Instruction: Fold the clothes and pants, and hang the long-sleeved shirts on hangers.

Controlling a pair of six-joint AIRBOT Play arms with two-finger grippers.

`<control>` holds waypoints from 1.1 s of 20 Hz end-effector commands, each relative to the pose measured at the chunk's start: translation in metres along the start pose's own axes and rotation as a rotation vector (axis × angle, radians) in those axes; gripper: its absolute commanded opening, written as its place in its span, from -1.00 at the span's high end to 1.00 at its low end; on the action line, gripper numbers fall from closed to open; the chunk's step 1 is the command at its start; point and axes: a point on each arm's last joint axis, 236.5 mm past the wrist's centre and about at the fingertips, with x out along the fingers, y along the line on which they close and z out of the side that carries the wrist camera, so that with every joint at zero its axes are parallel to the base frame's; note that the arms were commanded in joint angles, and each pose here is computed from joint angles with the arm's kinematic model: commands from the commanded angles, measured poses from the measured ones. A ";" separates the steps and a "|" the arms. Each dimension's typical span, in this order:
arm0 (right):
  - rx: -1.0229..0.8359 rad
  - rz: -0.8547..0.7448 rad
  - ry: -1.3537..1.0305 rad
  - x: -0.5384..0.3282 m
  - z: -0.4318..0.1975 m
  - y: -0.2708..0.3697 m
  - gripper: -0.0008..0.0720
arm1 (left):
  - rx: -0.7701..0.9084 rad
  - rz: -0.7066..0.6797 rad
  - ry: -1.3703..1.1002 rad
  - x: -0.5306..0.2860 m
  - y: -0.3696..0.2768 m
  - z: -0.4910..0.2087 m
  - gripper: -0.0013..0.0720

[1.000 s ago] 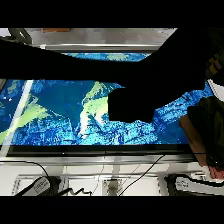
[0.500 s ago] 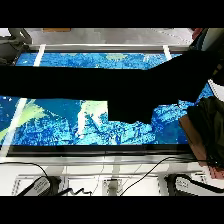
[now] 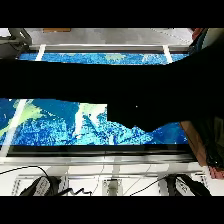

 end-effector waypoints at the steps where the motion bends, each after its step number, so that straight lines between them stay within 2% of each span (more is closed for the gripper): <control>1: 0.007 -0.069 -0.025 0.013 0.003 -0.019 0.92 | -0.088 -0.015 0.127 0.025 0.000 -0.044 0.94; 5: 0.166 0.030 0.312 0.171 -0.099 -0.024 0.92 | -0.191 -0.173 0.506 0.116 -0.054 -0.193 0.94; 7: 0.257 0.108 0.393 0.238 -0.138 -0.014 0.92 | -0.197 -0.229 0.585 0.155 -0.088 -0.240 0.94; 11: 0.403 0.168 0.352 0.344 -0.166 -0.003 0.92 | -0.249 -0.238 0.459 0.227 -0.137 -0.267 0.94; 14: 0.439 0.124 0.256 0.401 -0.175 -0.007 0.92 | -0.290 -0.172 0.335 0.263 -0.139 -0.273 0.94; 18: 0.449 0.062 0.039 0.447 -0.155 -0.012 0.91 | -0.412 -0.093 0.194 0.289 -0.130 -0.267 0.91; 19: 0.448 0.052 -0.004 0.453 -0.149 -0.012 0.54 | -0.425 -0.086 0.157 0.291 -0.129 -0.259 0.33; 20: 0.446 0.044 -0.048 0.455 -0.141 -0.012 -0.19 | -0.425 -0.078 0.113 0.292 -0.127 -0.249 -0.79; 21: 0.444 0.040 -0.071 0.455 -0.135 -0.012 -0.57 | -0.430 -0.070 0.070 0.292 -0.123 -0.236 -0.98; 22: 0.442 0.045 -0.070 0.453 -0.132 -0.011 -0.63 | -0.431 -0.073 0.050 0.288 -0.122 -0.225 -0.99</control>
